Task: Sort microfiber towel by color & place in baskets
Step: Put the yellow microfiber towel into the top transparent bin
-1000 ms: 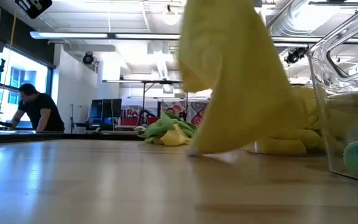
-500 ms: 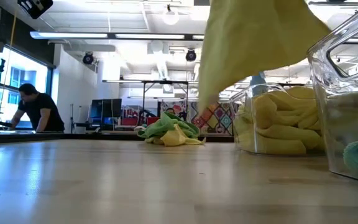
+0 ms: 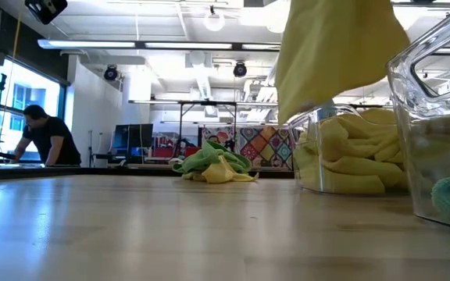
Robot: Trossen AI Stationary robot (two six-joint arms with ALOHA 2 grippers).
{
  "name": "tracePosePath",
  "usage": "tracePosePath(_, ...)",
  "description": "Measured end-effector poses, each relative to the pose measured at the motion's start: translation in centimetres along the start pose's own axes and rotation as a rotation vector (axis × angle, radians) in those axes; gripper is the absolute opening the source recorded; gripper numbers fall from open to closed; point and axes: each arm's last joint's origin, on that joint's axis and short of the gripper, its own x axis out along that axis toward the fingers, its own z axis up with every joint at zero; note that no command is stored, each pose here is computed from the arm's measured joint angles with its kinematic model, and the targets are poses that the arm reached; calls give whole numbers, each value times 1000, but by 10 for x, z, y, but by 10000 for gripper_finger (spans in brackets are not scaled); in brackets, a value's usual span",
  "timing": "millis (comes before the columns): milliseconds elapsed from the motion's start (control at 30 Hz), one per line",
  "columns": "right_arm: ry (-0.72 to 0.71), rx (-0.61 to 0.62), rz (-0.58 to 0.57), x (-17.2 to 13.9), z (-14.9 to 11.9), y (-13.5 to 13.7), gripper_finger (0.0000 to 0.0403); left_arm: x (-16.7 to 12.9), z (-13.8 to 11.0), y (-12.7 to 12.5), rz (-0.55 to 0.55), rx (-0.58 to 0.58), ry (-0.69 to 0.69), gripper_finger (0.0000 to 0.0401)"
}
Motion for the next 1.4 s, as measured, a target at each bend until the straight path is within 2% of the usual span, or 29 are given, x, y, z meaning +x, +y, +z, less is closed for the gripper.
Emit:
tracePosePath(233,-16,3,36,-18,8,-33,0,0,1,1,46,-24,-29,113)
tracePosePath(333,3,-9,25,-18,-3,-51,0,0,1,2,74,-39,-48,113)
tracePosePath(567,99,54,28,-17,-37,-94,0,0,2,3,119,-82,-81,113)
tracePosePath(767,159,108,33,-13,-59,-115,0,-1,3,5,161,-111,-112,113)
tracePosePath(900,159,128,51,0,-76,-106,0,-1,4,6,188,-132,-134,113)
tracePosePath(1033,185,177,136,18,-96,-84,0,0,4,5,206,-143,-143,113)
tracePosePath(1233,320,246,234,45,-129,-55,0,1,3,5,216,-134,-144,113)
tracePosePath(1333,452,320,201,56,-143,-48,0,1,3,5,216,-131,-144,113)
tracePosePath(1400,556,349,111,63,-152,-49,0,1,3,5,217,-123,-143,113)
